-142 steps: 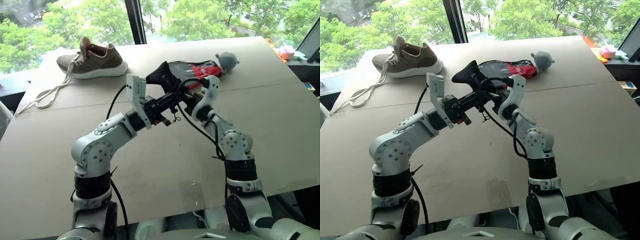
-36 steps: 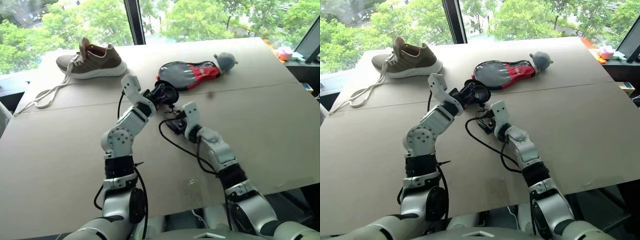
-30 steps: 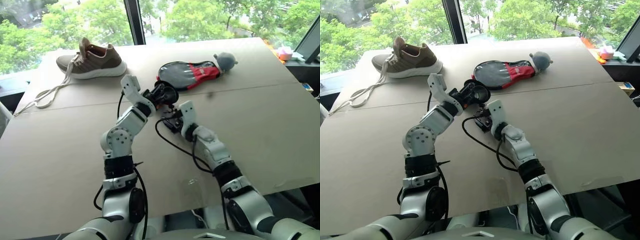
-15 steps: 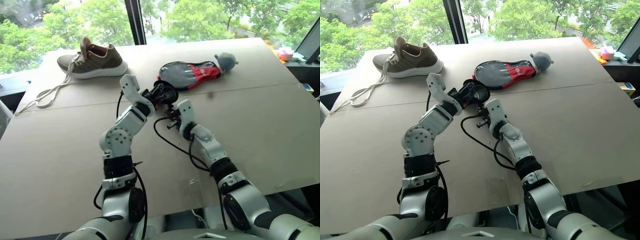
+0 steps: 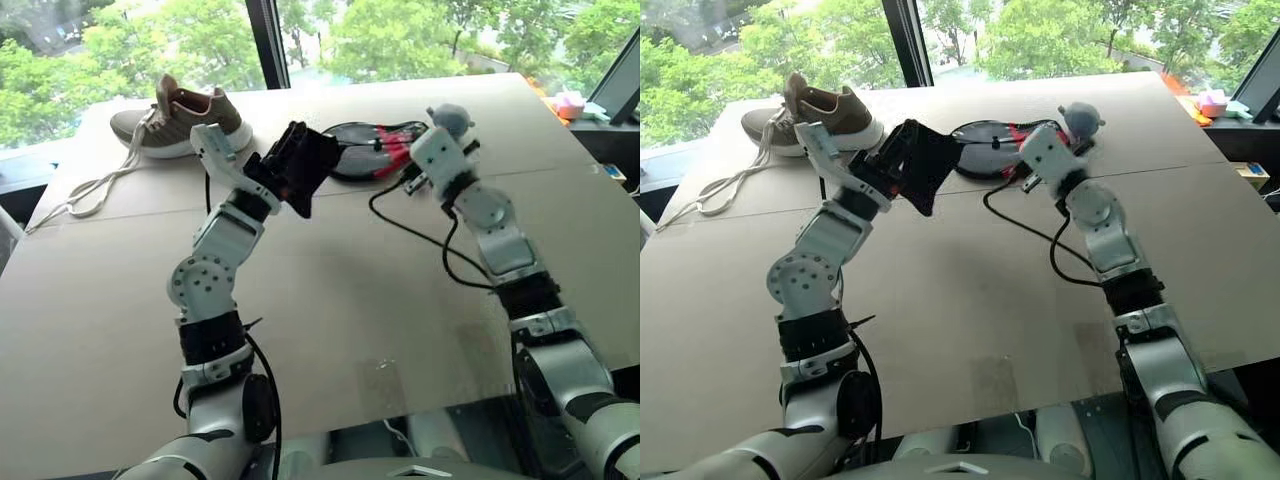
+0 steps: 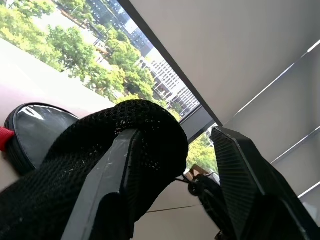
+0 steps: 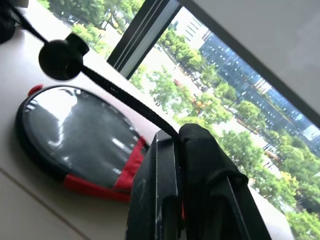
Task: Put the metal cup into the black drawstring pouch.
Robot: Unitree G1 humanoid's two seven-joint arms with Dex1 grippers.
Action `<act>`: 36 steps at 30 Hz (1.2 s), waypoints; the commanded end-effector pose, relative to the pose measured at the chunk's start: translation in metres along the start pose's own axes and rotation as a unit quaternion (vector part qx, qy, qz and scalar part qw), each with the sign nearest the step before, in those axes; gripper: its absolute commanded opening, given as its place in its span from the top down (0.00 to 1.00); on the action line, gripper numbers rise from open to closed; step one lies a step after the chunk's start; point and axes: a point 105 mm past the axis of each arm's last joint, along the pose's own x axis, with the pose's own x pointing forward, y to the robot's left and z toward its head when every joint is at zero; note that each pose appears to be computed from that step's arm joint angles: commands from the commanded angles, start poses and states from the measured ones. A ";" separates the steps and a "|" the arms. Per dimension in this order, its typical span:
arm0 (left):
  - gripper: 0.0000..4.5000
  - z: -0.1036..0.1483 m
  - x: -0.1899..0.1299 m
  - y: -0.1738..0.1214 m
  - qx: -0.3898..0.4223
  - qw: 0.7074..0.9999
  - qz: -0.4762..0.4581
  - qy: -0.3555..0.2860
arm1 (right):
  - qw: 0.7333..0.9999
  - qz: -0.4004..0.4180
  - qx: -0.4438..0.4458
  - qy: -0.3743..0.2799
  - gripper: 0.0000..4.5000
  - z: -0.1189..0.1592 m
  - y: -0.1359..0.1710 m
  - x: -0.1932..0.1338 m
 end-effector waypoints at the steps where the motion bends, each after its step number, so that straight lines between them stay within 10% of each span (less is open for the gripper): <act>1: 0.39 -0.005 -0.007 -0.012 0.010 0.999 -0.035 0.019 | 0.998 -0.019 -0.025 -0.062 1.00 0.039 -0.014 0.009; 10: 0.39 -0.036 -0.023 -0.025 0.065 0.991 -0.077 0.091 | 0.989 -0.037 -0.029 -0.141 1.00 0.093 -0.029 0.021; 18: 0.39 0.007 0.019 -0.039 0.351 0.931 -0.095 0.024 | 0.984 -0.010 -0.017 -0.176 1.00 0.113 -0.022 0.019; 36: 0.39 -0.010 0.059 -0.085 0.333 0.919 -0.209 0.006 | 0.979 0.046 -0.006 -0.199 1.00 0.129 0.007 0.015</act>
